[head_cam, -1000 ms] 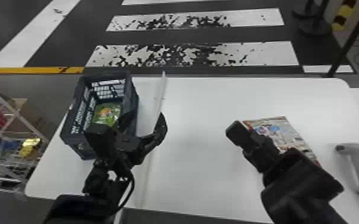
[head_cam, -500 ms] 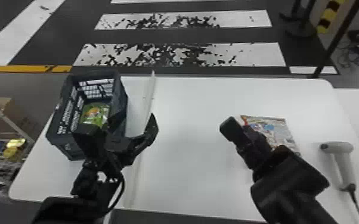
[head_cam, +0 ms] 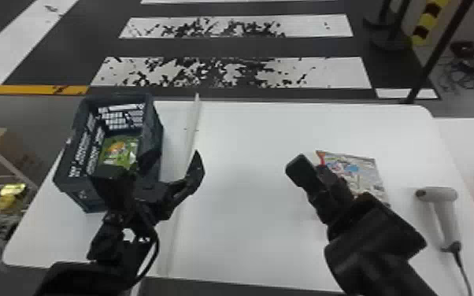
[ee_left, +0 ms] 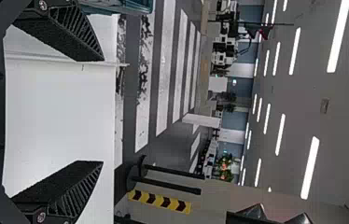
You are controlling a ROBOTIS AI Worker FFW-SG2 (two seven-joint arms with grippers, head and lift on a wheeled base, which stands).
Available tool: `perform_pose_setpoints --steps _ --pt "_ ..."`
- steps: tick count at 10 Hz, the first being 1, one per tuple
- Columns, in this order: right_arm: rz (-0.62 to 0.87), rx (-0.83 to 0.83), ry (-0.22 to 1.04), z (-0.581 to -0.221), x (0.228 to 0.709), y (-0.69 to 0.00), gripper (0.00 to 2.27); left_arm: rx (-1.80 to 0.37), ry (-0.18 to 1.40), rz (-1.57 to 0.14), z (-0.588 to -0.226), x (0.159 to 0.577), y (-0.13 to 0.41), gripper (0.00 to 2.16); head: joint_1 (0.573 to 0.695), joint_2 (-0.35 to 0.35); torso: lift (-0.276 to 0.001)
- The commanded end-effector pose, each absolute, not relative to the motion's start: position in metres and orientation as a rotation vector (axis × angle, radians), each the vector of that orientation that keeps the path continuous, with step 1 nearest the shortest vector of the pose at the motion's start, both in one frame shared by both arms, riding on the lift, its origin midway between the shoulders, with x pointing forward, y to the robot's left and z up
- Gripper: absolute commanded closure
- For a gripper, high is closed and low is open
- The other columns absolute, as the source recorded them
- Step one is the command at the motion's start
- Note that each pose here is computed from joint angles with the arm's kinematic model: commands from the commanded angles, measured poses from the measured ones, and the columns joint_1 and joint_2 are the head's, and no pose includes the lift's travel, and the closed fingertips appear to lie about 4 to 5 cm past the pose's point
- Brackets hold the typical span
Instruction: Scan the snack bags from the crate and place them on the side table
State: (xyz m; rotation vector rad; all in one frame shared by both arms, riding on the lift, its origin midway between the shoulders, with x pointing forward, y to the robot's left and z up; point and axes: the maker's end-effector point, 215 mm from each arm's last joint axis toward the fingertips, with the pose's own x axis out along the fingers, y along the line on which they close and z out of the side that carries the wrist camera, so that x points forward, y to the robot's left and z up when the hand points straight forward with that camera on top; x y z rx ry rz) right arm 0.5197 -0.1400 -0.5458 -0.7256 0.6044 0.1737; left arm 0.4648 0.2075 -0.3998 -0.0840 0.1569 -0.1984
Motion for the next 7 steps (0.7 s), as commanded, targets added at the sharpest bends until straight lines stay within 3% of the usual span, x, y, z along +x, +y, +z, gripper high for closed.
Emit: perform_pose_setpoints --steps 1,3,4,6,7 --pt "0.186 -0.626 0.556 -0.515 0.507 -0.123 2.26 -0.084 0.156 -0.198 -0.399 0.465 0.207 0.09 0.695 0.072 -0.05" --pt "0.148 -0.467 0.518 -0.455 0.498 -0.136 1.99 -0.084 0.148 -0.201 -0.395 0.465 0.207 0.09 0.695 0.097 -0.05" --pt "0.13 -0.422 0.537 -0.445 0.495 -0.156 1.67 -0.084 0.145 -0.201 -0.393 0.465 0.206 0.09 0.695 0.092 -0.05" --pt "0.098 -0.353 0.565 -0.439 0.488 -0.195 0.6 -0.079 0.138 -0.194 -0.388 0.467 0.2 0.09 0.695 0.064 -0.05" --pt "0.06 -0.338 0.597 -0.442 0.48 -0.219 0.25 -0.074 0.135 -0.193 -0.387 0.468 0.196 0.09 0.695 0.038 -0.05"
